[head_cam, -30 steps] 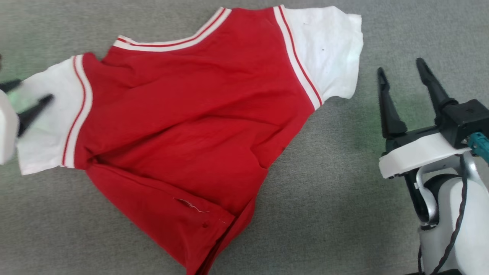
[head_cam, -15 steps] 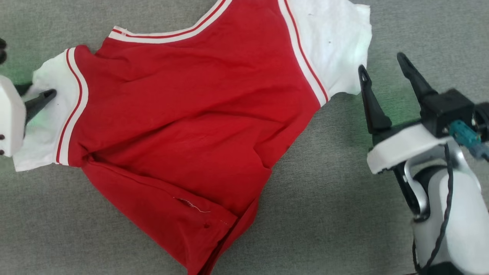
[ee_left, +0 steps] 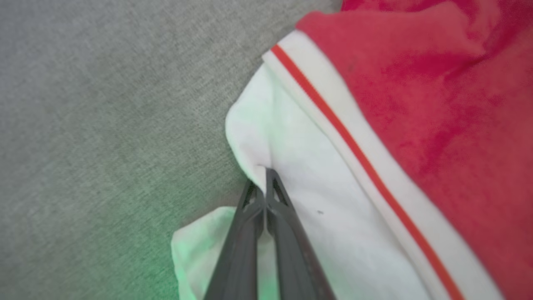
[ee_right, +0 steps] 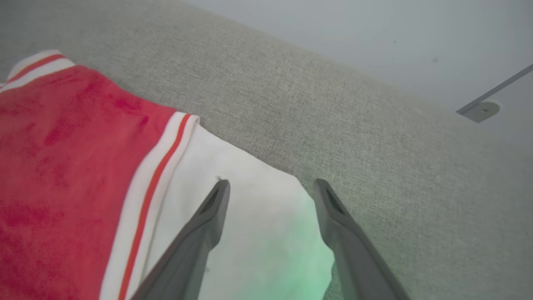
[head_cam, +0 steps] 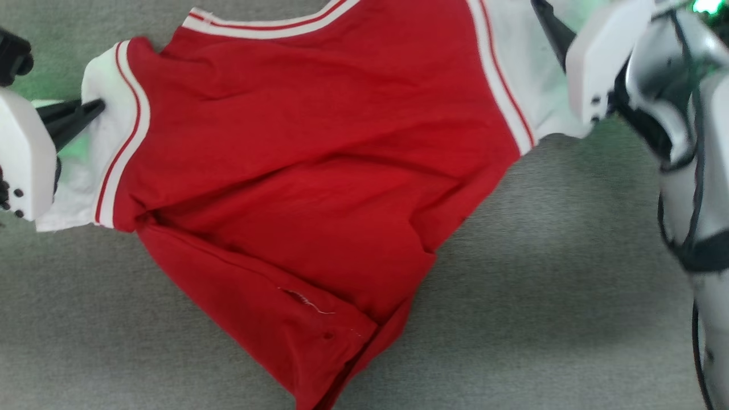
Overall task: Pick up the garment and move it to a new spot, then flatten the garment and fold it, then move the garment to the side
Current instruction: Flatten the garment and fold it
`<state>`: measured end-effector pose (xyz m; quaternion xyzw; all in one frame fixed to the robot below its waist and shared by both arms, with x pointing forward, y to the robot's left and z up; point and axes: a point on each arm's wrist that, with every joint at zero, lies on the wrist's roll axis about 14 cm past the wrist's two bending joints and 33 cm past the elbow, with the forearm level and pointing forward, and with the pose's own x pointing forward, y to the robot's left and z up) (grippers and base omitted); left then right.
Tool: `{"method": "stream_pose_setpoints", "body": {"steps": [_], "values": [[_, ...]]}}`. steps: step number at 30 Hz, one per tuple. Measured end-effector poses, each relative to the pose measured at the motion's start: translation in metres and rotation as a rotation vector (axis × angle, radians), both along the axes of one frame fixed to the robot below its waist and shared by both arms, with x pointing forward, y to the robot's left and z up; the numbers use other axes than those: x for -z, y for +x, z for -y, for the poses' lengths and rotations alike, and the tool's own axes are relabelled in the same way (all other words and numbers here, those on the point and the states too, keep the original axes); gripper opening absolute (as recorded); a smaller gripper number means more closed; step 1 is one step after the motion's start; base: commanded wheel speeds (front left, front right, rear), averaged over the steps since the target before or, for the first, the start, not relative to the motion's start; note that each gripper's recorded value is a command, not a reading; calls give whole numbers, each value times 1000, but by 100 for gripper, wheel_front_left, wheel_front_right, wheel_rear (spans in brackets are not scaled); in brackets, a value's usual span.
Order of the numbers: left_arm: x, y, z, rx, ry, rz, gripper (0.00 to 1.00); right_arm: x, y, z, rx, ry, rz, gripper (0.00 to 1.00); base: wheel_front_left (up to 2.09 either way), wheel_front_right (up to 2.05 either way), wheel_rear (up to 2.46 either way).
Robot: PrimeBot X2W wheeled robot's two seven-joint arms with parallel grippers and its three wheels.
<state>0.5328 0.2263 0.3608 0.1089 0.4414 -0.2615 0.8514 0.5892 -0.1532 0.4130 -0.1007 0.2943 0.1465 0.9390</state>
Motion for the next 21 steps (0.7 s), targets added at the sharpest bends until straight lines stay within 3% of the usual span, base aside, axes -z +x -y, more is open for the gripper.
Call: {"method": "stream_pose_setpoints", "body": {"steps": [6,13,14,15,16,17,21], "values": [[2,0,1,-6,-29,29,0,30,7,-11,-11,-17,-262,100,0,0,0],[3,1,-1,-20,-49,48,0,43,4,-16,-26,-33,-383,100,0,0,0],[4,1,-1,-21,-50,48,0,43,4,-16,-28,-36,-390,92,0,0,0],[3,1,-1,-22,-51,51,0,44,3,-17,-30,-36,-397,49,0,0,0],[3,2,-2,-23,-54,57,0,44,2,-17,-30,-34,-405,34,0,0,0],[3,2,-1,-25,-59,62,0,44,1,-16,-31,-39,-411,2,0,0,0],[-4,6,5,-37,-96,92,0,41,-1,-17,-23,-18,-380,0,0,0,0]]}}
